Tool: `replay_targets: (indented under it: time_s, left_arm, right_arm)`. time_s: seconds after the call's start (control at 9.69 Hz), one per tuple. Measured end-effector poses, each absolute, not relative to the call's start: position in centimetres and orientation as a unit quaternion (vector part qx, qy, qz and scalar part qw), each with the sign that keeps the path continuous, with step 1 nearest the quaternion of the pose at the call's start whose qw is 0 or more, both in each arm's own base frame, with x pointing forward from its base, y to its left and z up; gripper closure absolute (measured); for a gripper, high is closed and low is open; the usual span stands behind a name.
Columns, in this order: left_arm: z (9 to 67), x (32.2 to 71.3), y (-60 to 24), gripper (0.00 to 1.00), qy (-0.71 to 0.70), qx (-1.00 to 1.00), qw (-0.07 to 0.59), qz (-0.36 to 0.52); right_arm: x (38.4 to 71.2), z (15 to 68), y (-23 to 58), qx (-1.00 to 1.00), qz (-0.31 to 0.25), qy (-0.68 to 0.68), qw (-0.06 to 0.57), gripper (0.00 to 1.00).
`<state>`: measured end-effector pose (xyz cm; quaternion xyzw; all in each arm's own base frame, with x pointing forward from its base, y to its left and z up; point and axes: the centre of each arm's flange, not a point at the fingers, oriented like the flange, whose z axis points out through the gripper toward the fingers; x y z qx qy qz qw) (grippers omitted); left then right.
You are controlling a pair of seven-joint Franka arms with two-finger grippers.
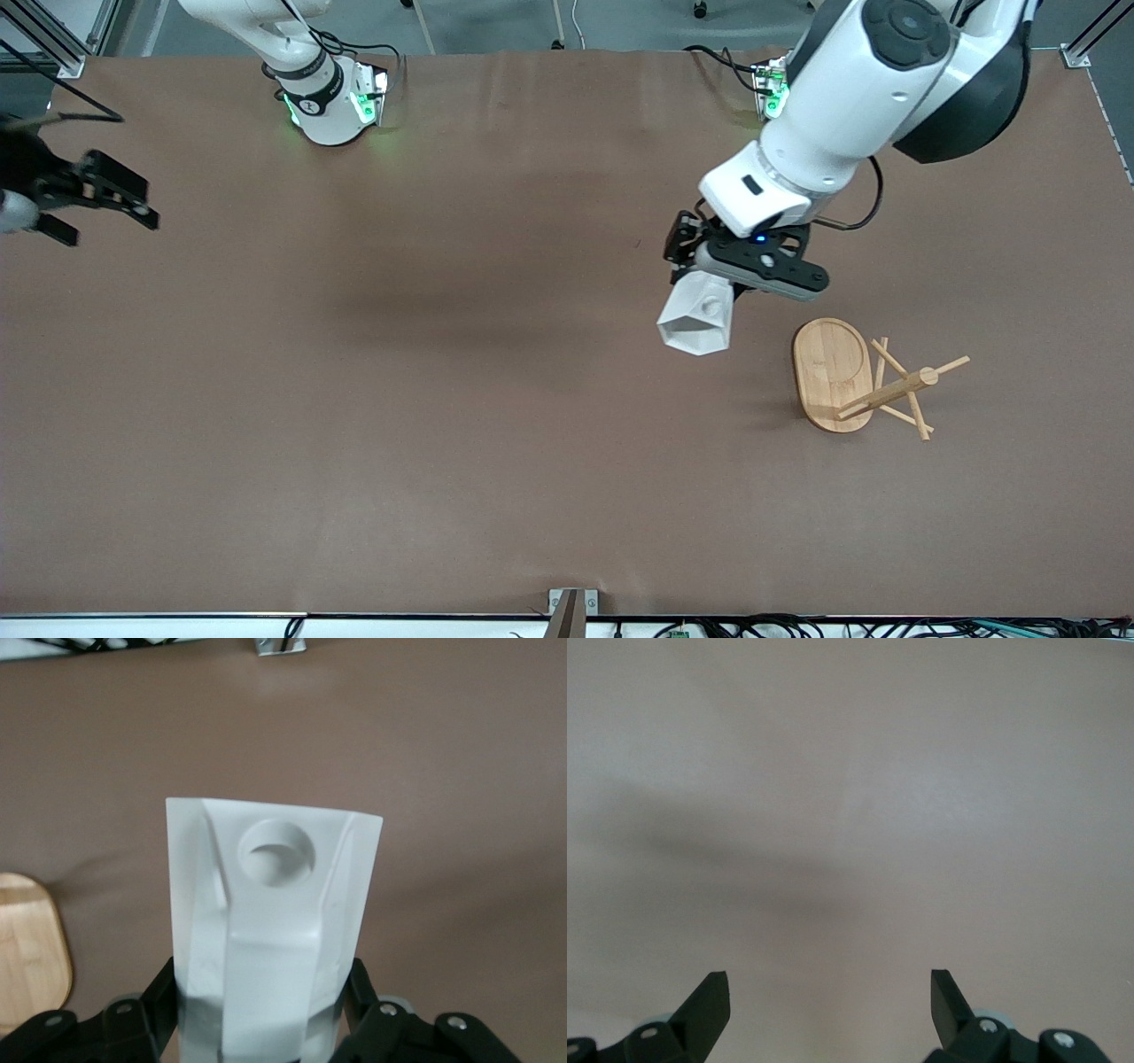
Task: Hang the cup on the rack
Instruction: 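Move the cup with the left gripper over the wooden rack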
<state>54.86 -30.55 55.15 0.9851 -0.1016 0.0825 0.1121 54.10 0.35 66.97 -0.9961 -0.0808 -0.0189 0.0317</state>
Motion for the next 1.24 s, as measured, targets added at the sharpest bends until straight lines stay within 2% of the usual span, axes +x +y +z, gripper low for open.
replay_targets:
  time_s: [0.52, 0.83, 1.24]
  left_arm:
    - [49.4, 54.7, -22.7, 0.25, -0.099, 0.989, 0.102, 0.027]
    - [46.4, 55.7, -17.3, 0.25, -0.118, 0.988, 0.102, 0.011]
    - [43.3, 56.2, -14.0, 0.25, -0.164, 0.982, 0.096, 0.016]
  right_arm:
    - [54.0, 65.9, -4.1, -0.999, -0.006, -0.014, 0.029, 0.00]
    - [54.2, 65.0, -3.8, -1.000, -0.001, 0.011, 0.012, 0.00]
    - [54.6, 64.8, -3.4, -1.000, -0.011, 0.013, 0.009, 0.00]
